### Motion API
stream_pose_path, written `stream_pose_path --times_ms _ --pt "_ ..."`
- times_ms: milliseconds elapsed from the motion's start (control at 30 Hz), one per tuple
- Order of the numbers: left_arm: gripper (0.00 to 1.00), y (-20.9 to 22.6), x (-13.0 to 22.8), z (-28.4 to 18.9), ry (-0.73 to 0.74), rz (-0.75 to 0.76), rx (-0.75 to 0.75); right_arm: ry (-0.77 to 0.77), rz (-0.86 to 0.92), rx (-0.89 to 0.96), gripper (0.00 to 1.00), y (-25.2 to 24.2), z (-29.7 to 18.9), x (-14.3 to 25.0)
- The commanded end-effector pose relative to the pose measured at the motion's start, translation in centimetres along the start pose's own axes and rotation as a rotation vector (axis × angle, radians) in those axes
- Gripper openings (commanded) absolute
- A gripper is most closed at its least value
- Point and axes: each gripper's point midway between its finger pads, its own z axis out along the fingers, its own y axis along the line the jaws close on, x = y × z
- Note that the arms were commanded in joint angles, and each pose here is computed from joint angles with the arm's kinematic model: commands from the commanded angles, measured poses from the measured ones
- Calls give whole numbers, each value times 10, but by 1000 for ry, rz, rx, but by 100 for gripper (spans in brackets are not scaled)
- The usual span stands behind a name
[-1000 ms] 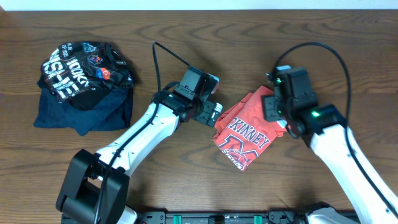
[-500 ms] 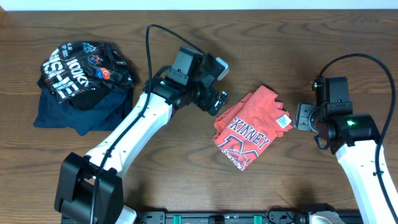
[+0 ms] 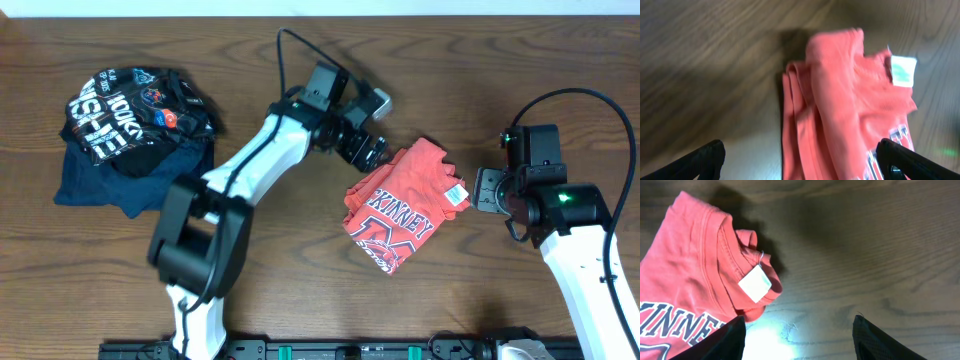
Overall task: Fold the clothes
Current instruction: 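Release the bundle and lift both grippers away from it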
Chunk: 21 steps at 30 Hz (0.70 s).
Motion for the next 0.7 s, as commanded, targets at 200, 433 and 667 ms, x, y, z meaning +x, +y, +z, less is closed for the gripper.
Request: stream_pose_path --times_ms 200,433,667 --pt "98 13 -6 43 8 -30 68 -4 26 0 66 -3 -4 -2" --pt "98 18 22 73 74 -89 89 -3 25 0 67 -3 -4 -2" --pt "98 -14 46 99 159 -94 173 -6 26 -1 67 -2 -4 -2"
